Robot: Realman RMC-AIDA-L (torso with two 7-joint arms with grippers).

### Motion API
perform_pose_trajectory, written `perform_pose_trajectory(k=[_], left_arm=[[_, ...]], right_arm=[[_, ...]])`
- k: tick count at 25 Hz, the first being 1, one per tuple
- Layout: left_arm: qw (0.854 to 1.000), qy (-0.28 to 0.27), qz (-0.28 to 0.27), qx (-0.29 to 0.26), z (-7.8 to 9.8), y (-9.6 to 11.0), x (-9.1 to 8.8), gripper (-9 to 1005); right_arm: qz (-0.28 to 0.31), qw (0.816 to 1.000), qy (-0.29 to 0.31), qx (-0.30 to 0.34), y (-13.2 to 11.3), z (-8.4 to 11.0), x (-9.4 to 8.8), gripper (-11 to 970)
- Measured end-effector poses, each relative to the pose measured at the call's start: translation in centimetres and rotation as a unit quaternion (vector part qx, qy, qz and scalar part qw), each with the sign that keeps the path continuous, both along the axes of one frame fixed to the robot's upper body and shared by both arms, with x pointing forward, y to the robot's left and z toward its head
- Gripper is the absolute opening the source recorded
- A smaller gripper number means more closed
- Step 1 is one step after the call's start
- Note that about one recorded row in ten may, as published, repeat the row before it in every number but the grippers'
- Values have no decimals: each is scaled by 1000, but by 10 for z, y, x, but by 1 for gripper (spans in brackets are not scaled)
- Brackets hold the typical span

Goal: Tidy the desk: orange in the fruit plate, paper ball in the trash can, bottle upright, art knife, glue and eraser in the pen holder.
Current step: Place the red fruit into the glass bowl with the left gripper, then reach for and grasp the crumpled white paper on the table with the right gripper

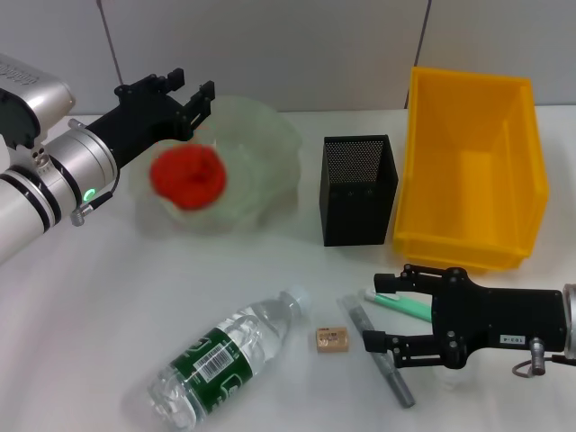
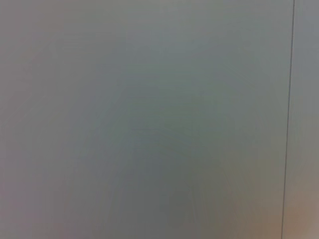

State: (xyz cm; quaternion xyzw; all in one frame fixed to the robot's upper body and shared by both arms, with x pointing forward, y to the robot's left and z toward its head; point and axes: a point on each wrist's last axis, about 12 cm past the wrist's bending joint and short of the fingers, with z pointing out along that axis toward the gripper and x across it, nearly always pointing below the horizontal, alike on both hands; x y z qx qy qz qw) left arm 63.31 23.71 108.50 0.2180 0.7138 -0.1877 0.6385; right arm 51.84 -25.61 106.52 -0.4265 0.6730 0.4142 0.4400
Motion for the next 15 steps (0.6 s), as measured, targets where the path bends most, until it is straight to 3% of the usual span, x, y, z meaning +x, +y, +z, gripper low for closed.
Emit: perform_pose_trajectory(k=[7, 11, 15], left_arm=[[1000, -5, -6, -13, 1, 1, -3, 533], [997, -24, -44, -59, 8, 4, -15, 612], [987, -19, -112, -110, 15, 17, -38, 713]], right_arm=[[1, 1000, -2, 2, 2, 1, 1, 831], [-2, 1000, -3, 6, 2, 1, 2, 831], [-11, 1000, -8, 17, 2, 4, 4, 831]])
